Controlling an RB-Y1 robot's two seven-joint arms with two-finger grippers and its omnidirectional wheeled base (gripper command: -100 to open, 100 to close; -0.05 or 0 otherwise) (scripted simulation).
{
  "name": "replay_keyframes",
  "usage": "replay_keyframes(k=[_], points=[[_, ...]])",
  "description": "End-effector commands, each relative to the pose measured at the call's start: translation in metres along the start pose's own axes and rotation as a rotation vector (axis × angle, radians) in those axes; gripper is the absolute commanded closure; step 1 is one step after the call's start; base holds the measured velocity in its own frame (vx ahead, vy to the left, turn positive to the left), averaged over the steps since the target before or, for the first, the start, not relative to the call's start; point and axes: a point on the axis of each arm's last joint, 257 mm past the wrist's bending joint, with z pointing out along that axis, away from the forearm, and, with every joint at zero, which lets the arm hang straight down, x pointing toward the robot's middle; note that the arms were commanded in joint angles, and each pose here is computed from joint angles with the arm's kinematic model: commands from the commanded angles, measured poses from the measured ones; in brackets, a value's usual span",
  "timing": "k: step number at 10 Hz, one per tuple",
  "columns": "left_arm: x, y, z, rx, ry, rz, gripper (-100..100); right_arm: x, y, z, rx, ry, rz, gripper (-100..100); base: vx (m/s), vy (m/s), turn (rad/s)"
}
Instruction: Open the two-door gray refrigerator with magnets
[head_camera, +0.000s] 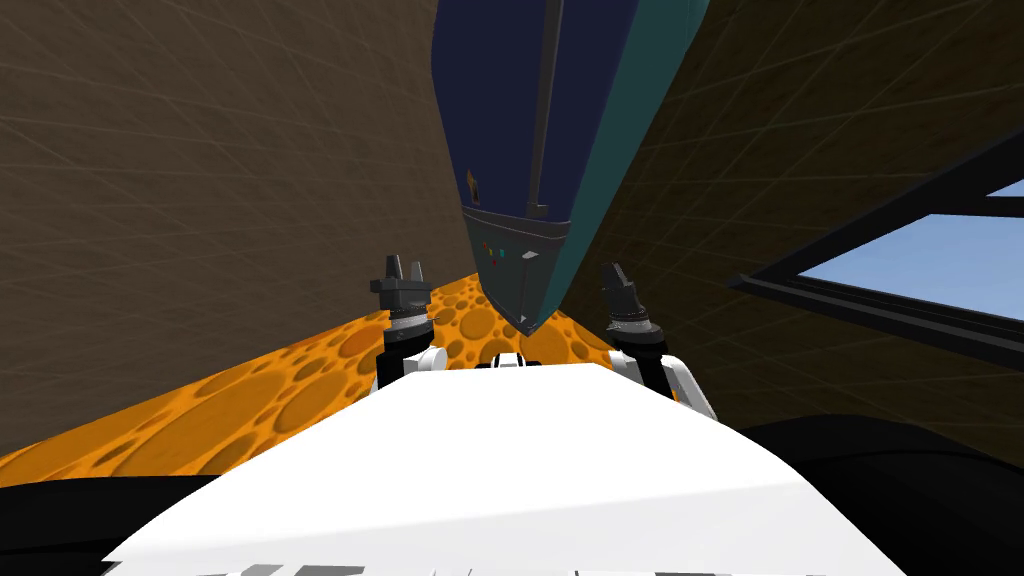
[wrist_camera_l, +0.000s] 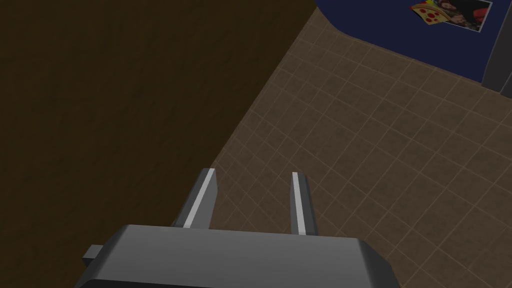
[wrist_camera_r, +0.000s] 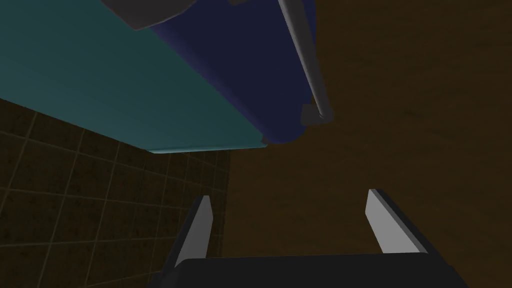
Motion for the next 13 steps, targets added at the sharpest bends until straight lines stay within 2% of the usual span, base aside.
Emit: replay_keyframes(k=[1, 6, 13], points=[[0.000, 0.000, 0.000, 0.000, 0.000, 0.000, 0, -0.012, 0.004, 0.001, -0.033, 0.021, -0.174, -100, 0.158, 0.071, -0.073], [0.000, 0.000, 0.000, 0.000, 0.000, 0.000, 0, -0.026, 0.004, 0.001, -0.088, 0.083, -0.522, -100, 0.148, 0.069, -0.085], [0.000, 0.000, 0.000, 0.000, 0.000, 0.000, 0, -0.038, -0.008, -0.002, -0.193, 0.209, -1.036, -100, 0.150, 0.083, -0.089]])
